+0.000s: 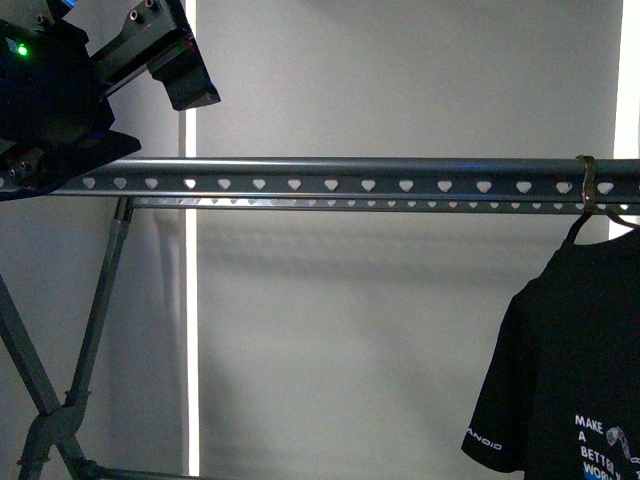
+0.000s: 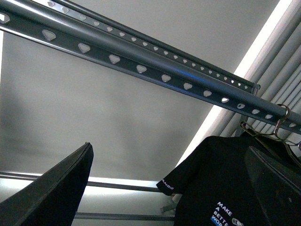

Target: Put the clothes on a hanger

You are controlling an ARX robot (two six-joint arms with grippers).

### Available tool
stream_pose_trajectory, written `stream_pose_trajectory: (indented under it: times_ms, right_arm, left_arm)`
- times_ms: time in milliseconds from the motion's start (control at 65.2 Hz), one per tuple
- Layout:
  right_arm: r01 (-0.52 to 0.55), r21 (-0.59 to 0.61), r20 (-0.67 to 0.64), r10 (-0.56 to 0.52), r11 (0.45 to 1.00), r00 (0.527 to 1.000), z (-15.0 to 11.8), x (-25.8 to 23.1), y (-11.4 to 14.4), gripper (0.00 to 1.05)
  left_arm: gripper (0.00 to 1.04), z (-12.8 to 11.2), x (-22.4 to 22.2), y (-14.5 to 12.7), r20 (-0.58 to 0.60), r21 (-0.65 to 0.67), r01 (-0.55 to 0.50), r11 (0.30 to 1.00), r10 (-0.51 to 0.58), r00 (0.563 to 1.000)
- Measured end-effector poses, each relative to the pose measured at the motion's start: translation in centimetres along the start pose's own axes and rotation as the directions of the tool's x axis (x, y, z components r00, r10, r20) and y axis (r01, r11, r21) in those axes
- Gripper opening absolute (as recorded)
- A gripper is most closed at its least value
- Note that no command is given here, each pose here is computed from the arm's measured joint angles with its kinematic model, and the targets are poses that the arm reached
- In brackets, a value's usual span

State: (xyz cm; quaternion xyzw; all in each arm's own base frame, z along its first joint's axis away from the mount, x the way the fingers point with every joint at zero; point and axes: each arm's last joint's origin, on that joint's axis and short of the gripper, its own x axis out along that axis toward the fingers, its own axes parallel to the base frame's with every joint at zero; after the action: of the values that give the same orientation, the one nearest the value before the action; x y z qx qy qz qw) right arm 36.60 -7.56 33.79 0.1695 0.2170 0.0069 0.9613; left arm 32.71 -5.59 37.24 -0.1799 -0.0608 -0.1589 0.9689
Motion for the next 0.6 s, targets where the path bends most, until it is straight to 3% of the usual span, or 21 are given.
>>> stream_pose_trajectory:
  times_ms: [199,353,537,598]
  right_arm:
    - [0.061,-0.127,0.159,-0.041,0.99,0.986,-2.9,-1.5,0.4,0.38]
    - [0.081,-0.227,0.363,0.007,0.971,0.932,-5.7,-6.1,1.6,0.63]
    - [0.052,-0.26,0.509,0.091,0.964,0.856,-12.1,-12.6,2.7,0.95]
    - [0.074,-0.249,0.544,0.076,0.966,0.835,-15.0,-14.3,2.8,0.99]
  left_arm:
    - [0.98,-0.5,0.0,0.0,-0.042,0.005,0.013,1.0,-0.013,0.999]
    - [0.98,-0.5,0.0,-0.1,-0.044,0.012,0.016,1.0,-0.015,0.999]
    - [0.98,-0.5,0.0,-0.1,-0.044,0.013,0.016,1.0,-0.015,0.999]
    - [0.98,-0.5,0.0,-0.1,-0.043,0.013,0.015,1.0,-0.015,0.999]
